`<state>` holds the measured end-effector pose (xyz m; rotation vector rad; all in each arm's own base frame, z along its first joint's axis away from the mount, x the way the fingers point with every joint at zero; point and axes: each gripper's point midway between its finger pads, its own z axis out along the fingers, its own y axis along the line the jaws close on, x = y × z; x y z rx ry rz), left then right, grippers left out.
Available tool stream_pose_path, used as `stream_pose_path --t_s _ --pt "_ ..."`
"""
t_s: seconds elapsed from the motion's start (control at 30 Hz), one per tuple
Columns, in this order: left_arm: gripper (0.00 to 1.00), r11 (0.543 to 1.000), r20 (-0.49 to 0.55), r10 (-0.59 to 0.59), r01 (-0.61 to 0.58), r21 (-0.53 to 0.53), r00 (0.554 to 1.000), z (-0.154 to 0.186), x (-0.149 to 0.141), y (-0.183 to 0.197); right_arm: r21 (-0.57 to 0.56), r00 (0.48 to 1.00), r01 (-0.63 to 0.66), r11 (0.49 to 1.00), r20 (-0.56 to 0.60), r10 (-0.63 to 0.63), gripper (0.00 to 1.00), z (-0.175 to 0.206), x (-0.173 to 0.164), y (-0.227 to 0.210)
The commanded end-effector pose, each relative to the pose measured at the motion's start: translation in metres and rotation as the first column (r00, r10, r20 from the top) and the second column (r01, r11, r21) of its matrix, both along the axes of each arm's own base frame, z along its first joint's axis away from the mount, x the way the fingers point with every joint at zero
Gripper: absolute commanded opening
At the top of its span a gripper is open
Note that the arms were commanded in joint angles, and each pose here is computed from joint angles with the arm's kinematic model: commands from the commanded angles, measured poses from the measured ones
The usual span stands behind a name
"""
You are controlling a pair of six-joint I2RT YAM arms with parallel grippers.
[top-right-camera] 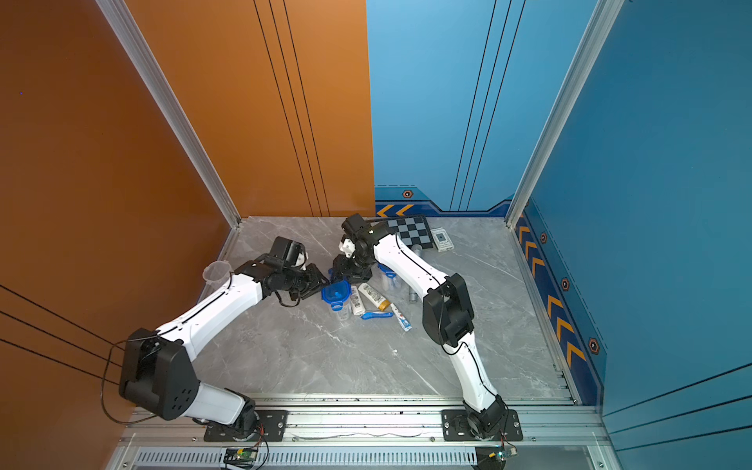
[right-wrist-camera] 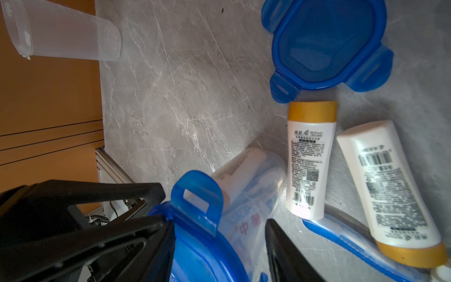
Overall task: Pack away toiletry kits
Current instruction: Close the fastener on the container.
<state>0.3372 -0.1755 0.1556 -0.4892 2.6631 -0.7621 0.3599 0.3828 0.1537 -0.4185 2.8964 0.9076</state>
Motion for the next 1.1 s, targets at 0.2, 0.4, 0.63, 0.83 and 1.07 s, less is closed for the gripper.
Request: stream_pose_path --t_s 0.2,0.4,0.63,0.83,1.07 --pt "0.37 0.989 -0.183 -0.055 0.078 0.124 0.982 -0.015 -0.039 0.032 -0.103 0.993 -0.041 0.994 0.102 0.052 0.72 0.011 0.006 -0.008" --pt "0.36 0.984 -0.178 -0.094 0.118 0.131 0.980 -0.004 -0.034 0.032 -0.112 0.967 -0.117 0.987 0.211 0.139 0.73 0.044 -0.013 -0.001" --pt "0.34 0.981 -0.159 -0.107 0.130 0.146 0.981 0.002 -0.026 0.030 -0.100 0.954 -0.155 0.983 0.245 0.175 0.78 0.063 -0.027 0.003" --pt "0.37 0.980 -0.147 -0.121 0.141 0.139 0.982 0.005 -0.027 0.029 -0.097 0.977 -0.099 0.990 0.178 0.115 0.79 0.059 -0.030 -0.011" --pt "0.27 0.964 -0.126 -0.152 0.175 0.198 0.980 0.015 -0.009 0.035 -0.171 0.983 -0.115 0.979 0.126 0.137 0.77 0.051 -0.057 -0.040"
